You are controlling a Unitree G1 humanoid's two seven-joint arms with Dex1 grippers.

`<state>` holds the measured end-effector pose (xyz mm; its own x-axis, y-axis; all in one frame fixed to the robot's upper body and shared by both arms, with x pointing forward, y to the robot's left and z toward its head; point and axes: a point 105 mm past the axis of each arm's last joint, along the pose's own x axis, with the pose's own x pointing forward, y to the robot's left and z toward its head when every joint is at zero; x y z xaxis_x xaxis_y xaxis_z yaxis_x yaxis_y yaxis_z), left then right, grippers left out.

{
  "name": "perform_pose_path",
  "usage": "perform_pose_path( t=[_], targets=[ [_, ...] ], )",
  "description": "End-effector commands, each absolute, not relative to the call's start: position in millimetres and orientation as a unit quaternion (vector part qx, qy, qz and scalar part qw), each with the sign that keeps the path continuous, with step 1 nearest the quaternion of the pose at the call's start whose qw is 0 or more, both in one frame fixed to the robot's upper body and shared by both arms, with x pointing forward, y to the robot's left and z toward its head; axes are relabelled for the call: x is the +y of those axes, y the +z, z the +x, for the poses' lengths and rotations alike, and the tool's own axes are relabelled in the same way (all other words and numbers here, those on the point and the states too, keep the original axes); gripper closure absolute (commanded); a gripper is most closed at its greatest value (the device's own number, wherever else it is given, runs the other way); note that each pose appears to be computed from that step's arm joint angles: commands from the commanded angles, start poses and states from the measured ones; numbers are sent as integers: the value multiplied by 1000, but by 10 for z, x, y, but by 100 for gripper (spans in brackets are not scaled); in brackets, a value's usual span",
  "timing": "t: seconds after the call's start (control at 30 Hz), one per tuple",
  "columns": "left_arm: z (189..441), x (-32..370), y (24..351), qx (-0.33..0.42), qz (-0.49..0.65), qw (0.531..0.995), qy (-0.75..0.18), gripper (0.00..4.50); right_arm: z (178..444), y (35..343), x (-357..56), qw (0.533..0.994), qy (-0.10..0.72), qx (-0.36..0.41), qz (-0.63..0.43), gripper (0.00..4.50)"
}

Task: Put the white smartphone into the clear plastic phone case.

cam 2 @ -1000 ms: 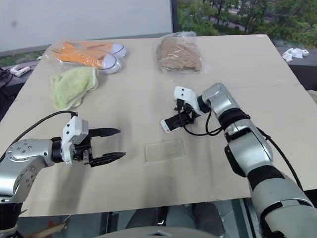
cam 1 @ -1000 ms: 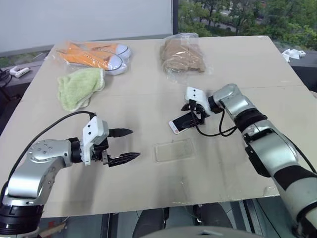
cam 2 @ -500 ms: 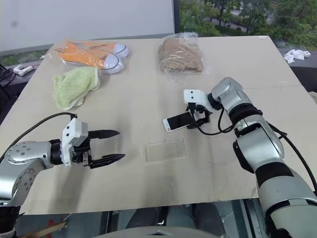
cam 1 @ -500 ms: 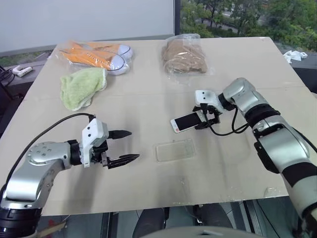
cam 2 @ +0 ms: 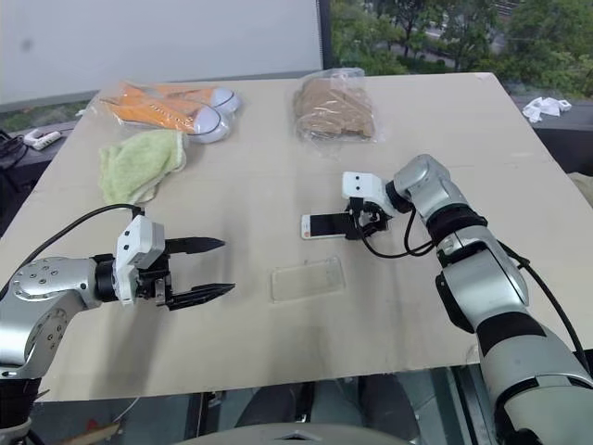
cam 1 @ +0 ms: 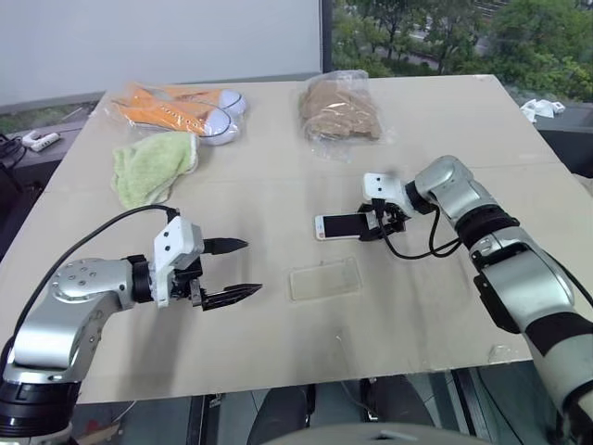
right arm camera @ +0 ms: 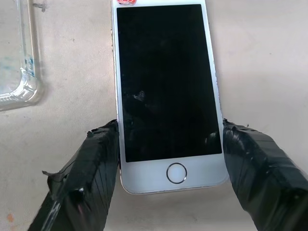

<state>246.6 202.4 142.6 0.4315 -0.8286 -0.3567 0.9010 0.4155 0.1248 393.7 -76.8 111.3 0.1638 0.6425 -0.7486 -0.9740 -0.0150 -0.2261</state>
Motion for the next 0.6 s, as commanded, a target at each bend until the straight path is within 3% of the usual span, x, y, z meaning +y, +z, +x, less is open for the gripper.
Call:
perform_pose_path(
  t=[0.03, 0.3, 0.6],
  targets=[
    [2473, 2006, 1471, 112, 163, 829, -523, 0, 3871, 863, -915, 661, 598, 275, -360, 164],
    [2467, 2008, 1431, 115, 161, 830, -521, 0, 3798, 1207, -826, 685, 622, 200, -322, 170],
    [2481, 2006, 1405, 116, 162, 830, -521, 0, 3360, 1495, -889, 670, 639, 159, -343, 170]
  ],
)
